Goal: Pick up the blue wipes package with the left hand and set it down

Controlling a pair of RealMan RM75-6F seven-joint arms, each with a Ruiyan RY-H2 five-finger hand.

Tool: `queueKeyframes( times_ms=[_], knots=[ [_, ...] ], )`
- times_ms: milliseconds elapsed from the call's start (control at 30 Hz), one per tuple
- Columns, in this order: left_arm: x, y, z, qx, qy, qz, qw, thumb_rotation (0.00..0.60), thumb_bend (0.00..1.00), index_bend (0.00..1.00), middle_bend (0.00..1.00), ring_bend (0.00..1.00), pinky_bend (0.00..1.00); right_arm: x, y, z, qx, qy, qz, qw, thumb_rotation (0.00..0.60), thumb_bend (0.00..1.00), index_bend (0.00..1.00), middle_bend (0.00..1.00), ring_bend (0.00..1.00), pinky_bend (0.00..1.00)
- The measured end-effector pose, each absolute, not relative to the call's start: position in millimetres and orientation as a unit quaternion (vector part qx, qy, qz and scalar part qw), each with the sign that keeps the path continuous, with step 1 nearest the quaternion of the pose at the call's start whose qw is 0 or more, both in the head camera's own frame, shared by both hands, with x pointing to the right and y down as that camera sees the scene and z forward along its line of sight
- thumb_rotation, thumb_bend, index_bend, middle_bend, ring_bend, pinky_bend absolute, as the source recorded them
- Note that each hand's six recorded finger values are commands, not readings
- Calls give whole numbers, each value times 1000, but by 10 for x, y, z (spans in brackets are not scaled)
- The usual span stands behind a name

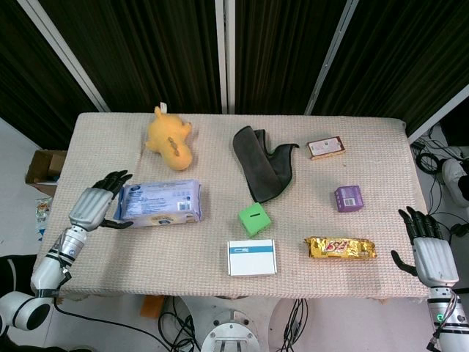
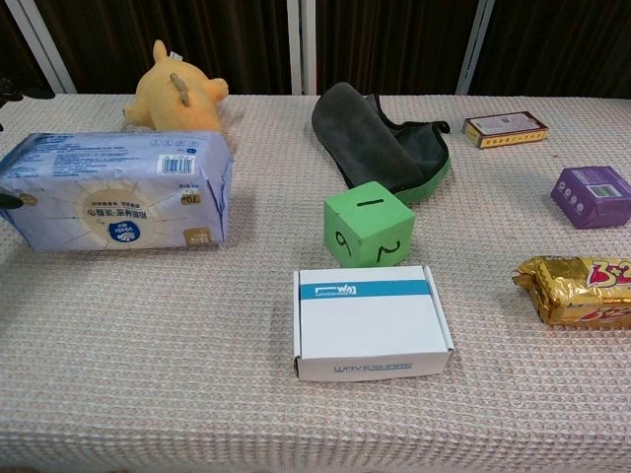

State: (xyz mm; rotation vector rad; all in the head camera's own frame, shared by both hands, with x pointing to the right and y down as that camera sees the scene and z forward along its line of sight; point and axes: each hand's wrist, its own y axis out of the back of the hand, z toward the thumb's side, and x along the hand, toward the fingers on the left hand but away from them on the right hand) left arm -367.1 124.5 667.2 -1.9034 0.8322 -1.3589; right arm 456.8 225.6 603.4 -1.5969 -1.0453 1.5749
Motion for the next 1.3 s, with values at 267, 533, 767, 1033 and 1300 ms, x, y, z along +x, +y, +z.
queueKeyframes(
  times_ms=[267, 533, 767, 1033, 1300],
  knots=[
    [-3660, 1259, 6695, -728, 317, -518, 319, 475, 67, 49, 32, 28, 206, 4589, 2261, 6053, -610, -398, 604, 326, 600, 212, 0, 0, 0, 0],
    [-3614, 1212, 6744, -737, 323, -508, 306, 468, 64, 49, 41, 27, 207, 4639, 2236, 6050, -602, -412, 602, 325, 600, 211, 0, 0, 0, 0],
    [-3576, 1213, 6854, -760, 339, -494, 252, 452, 63, 49, 49, 27, 207, 4657, 2214, 6105, -600, -407, 609, 323, 600, 212, 0, 0, 0, 0],
    [-3514, 1169, 7051, -774, 347, -484, 214, 455, 64, 49, 134, 27, 207, 4651, 2208, 6122, -601, -402, 611, 321, 600, 212, 0, 0, 0, 0],
    [-3396, 1179, 7121, -794, 336, -468, 195, 600, 157, 82, 401, 34, 208, 4681, 2207, 6109, -600, -405, 611, 321, 600, 214, 0, 0, 0, 0]
  ],
)
